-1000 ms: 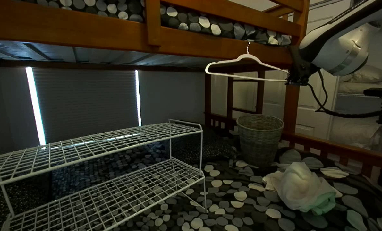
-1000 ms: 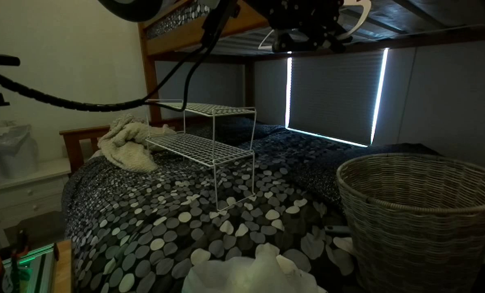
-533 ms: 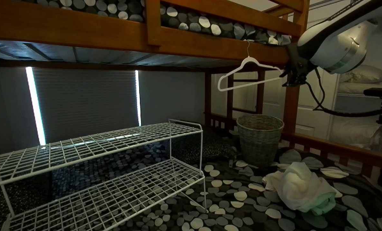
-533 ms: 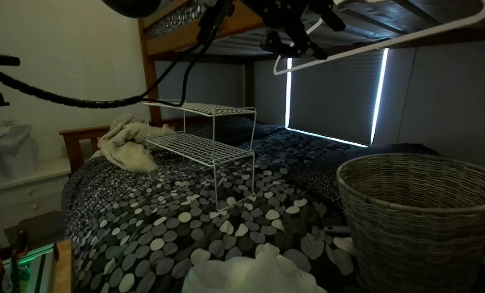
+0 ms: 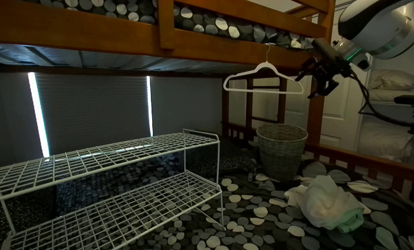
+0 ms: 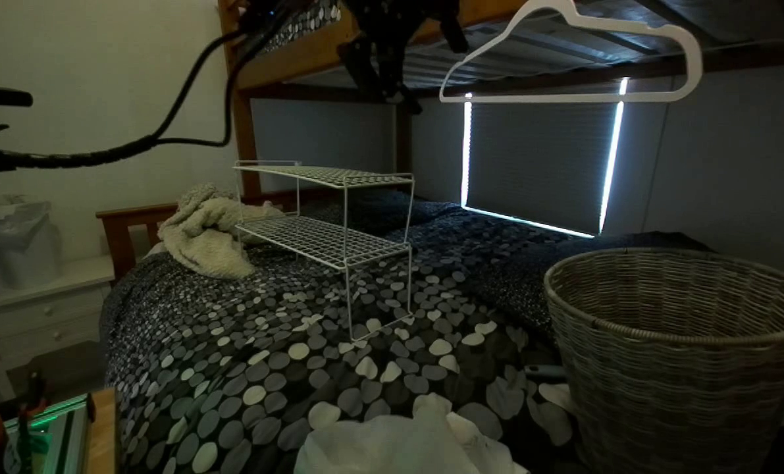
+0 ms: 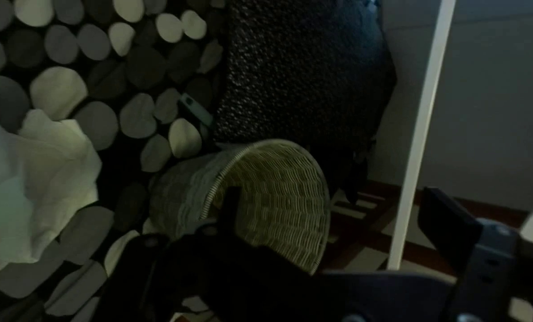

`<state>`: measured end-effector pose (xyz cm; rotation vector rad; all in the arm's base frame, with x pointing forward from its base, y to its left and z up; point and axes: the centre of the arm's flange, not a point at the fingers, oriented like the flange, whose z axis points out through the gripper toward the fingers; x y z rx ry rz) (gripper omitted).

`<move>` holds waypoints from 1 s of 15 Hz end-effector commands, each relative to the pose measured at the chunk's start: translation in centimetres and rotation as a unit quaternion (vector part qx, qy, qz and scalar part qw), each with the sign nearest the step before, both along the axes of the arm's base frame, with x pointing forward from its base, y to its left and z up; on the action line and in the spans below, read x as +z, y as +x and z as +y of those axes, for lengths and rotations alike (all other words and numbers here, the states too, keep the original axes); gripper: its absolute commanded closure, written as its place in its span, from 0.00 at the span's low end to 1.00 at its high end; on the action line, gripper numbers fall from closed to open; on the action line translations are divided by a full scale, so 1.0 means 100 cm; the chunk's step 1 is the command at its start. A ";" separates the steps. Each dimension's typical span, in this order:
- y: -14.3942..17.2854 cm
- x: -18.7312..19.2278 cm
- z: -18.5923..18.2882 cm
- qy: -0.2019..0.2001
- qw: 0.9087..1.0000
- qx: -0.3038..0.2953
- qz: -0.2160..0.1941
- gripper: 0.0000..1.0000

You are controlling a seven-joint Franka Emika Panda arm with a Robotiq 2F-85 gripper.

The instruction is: Change the white clothes hanger on the base of the top bunk

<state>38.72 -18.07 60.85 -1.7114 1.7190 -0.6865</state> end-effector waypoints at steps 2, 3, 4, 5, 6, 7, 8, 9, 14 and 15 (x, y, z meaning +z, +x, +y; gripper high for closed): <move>-0.047 0.032 0.033 -0.057 0.991 0.094 0.074 0.00; -0.051 0.042 0.041 -0.090 0.988 0.096 0.077 0.00; -0.050 0.053 0.049 -0.120 0.985 0.096 0.075 0.00; -0.049 0.063 0.056 -0.148 0.982 0.098 0.068 0.00; -0.048 0.074 0.064 -0.177 0.977 0.102 0.062 0.00; -0.048 0.083 0.074 -0.203 0.972 0.106 0.058 0.00; -0.047 0.091 0.083 -0.230 0.965 0.112 0.051 0.00; -0.046 0.099 0.091 -0.255 0.959 0.117 0.047 0.00; -0.040 0.115 0.109 -0.315 0.938 0.138 0.036 0.00; -0.039 0.116 0.111 -0.331 0.932 0.141 0.035 0.00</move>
